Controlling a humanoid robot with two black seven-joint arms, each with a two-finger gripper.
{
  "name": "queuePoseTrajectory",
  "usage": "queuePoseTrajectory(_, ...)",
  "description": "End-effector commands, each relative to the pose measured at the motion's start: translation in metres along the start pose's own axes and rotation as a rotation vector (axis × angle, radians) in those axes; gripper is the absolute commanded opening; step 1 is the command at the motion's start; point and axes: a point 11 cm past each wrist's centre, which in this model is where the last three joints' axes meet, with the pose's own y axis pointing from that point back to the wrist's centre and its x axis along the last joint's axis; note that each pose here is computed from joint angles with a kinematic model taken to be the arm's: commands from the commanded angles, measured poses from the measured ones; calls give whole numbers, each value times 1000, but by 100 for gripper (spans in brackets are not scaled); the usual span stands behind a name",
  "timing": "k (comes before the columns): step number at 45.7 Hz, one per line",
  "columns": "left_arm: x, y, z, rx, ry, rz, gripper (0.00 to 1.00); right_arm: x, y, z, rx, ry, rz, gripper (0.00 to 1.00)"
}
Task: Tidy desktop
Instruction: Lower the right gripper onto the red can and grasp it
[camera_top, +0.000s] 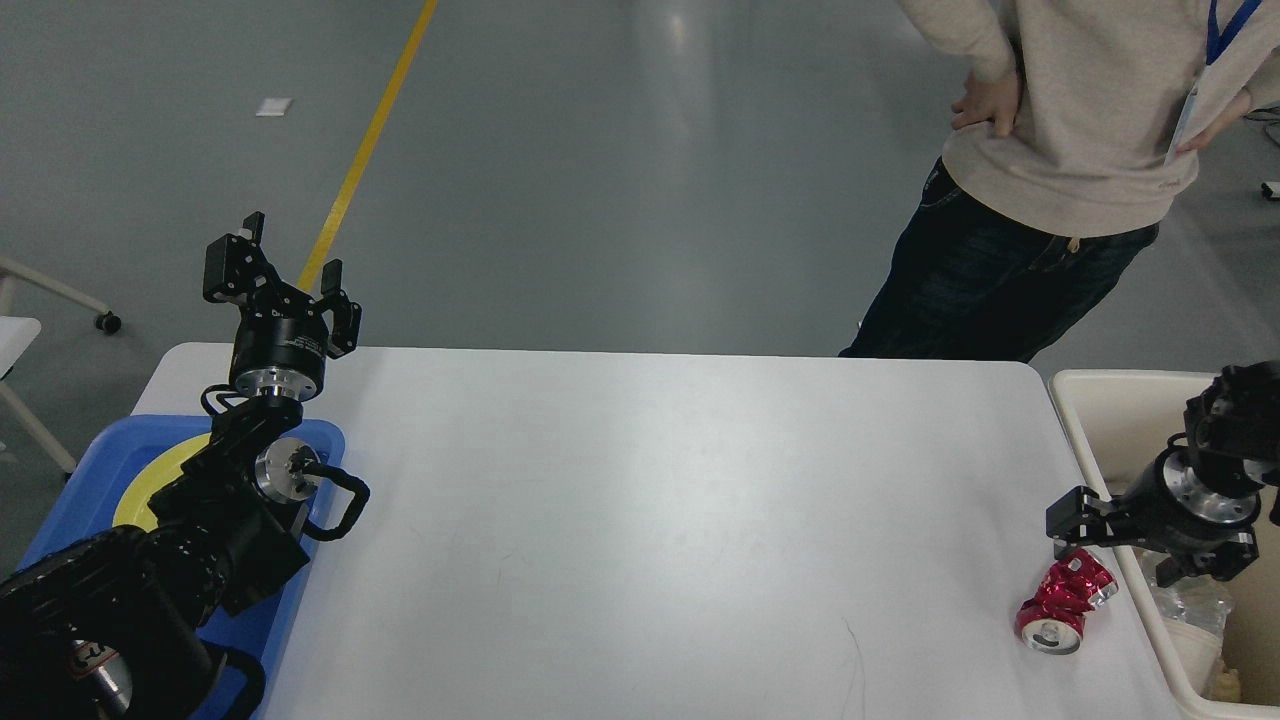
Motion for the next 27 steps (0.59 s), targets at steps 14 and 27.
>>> queuePoseTrajectory(14,0,0,0,1,1,0,96,-8,-45,5,10,-49,174,100)
queuePoseTrajectory(27,-1,0,0,0,1,-1,96,-12,-51,6,2,-46,167,100)
